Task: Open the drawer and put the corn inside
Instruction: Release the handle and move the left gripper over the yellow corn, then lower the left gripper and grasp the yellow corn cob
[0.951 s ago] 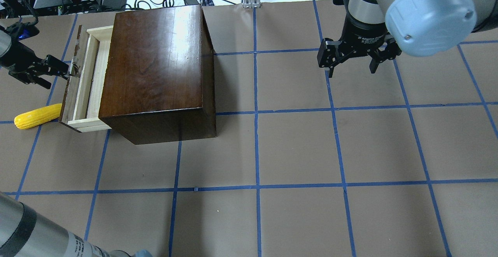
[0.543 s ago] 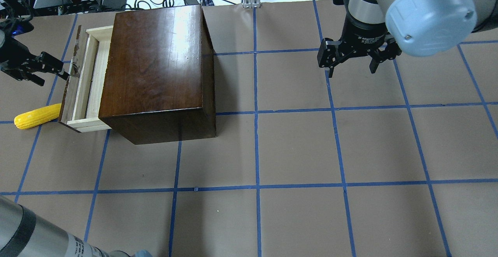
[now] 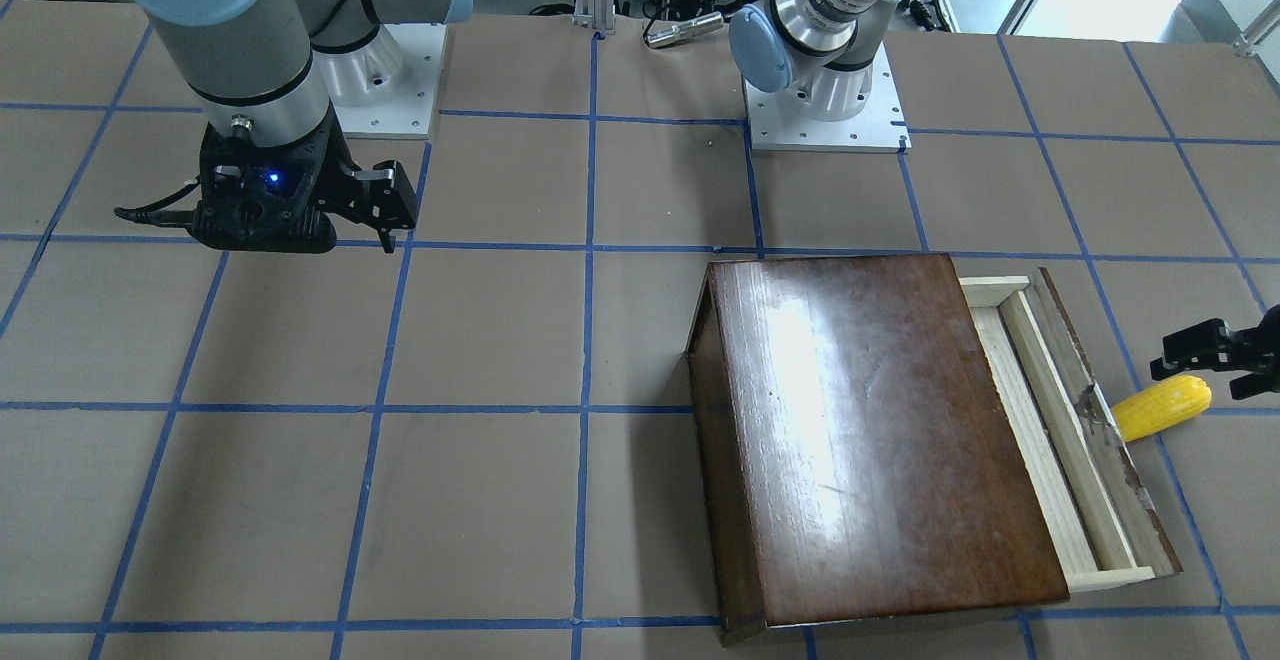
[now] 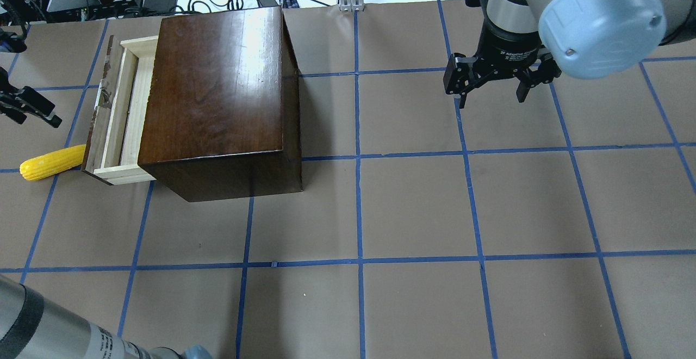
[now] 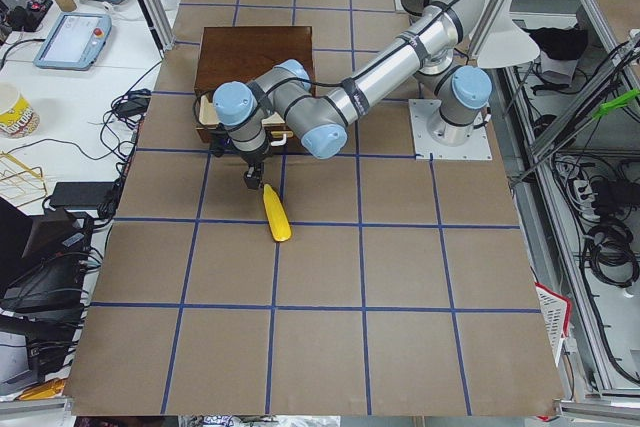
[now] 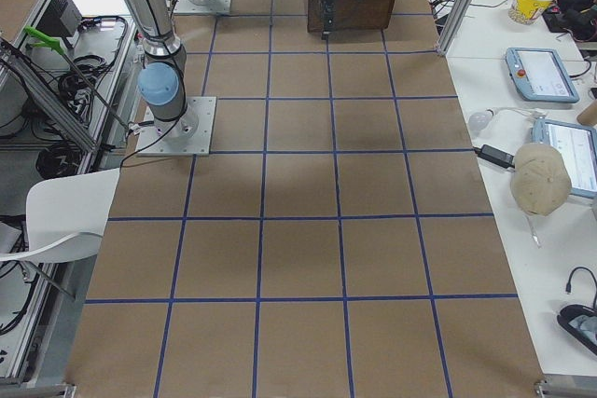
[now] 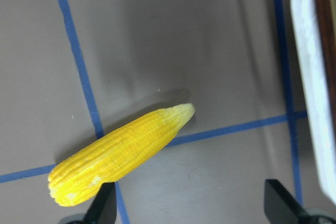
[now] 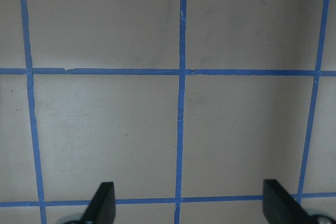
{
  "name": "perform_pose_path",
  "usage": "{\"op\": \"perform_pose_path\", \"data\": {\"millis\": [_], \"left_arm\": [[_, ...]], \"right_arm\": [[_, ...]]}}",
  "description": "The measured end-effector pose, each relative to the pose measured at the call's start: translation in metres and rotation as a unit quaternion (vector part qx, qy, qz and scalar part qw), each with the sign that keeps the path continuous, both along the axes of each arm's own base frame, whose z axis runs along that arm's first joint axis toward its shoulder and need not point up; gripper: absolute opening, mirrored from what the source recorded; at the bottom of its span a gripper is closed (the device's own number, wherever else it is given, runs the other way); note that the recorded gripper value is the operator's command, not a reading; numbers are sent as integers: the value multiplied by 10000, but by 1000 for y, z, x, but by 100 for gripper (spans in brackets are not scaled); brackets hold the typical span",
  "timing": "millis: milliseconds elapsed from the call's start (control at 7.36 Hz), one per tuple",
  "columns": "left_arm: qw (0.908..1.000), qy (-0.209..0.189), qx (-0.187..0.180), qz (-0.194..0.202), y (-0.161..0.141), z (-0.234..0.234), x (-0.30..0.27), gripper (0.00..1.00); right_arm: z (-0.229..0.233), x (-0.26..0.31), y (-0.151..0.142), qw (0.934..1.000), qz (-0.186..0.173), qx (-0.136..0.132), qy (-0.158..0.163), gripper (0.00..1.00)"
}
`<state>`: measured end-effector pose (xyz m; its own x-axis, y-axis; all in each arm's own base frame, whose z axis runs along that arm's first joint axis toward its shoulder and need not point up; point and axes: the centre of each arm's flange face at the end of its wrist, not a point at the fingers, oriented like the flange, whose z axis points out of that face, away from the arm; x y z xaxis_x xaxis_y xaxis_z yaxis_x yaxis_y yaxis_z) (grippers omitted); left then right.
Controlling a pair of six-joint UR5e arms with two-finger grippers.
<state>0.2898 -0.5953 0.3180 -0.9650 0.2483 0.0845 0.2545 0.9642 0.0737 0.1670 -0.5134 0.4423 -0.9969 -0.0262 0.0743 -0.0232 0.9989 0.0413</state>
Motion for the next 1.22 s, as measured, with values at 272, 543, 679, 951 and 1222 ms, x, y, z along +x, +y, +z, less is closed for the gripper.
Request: {"op": "perform_pose_path", "data": {"millis": [272, 543, 679, 951, 1222], "left_arm": [[9976, 72, 68, -687, 10, -12, 18, 100], [9895, -135, 52, -1435, 18, -34, 28, 100], [9819, -295, -39, -1872, 22, -50, 30, 100], [9570, -551, -52, -2847, 33, -74, 29, 100], [9277, -526, -2, -3696, 37, -85, 28, 100]], "right_arm": [[0, 0, 0, 10000, 0, 1, 0, 100], [0, 0, 0, 10000, 0, 3, 0, 100], [0, 0, 0, 10000, 0, 4, 0, 100], [0, 0, 0, 10000, 0, 3, 0, 100], [0, 0, 0, 10000, 0, 1, 0, 100]]}}
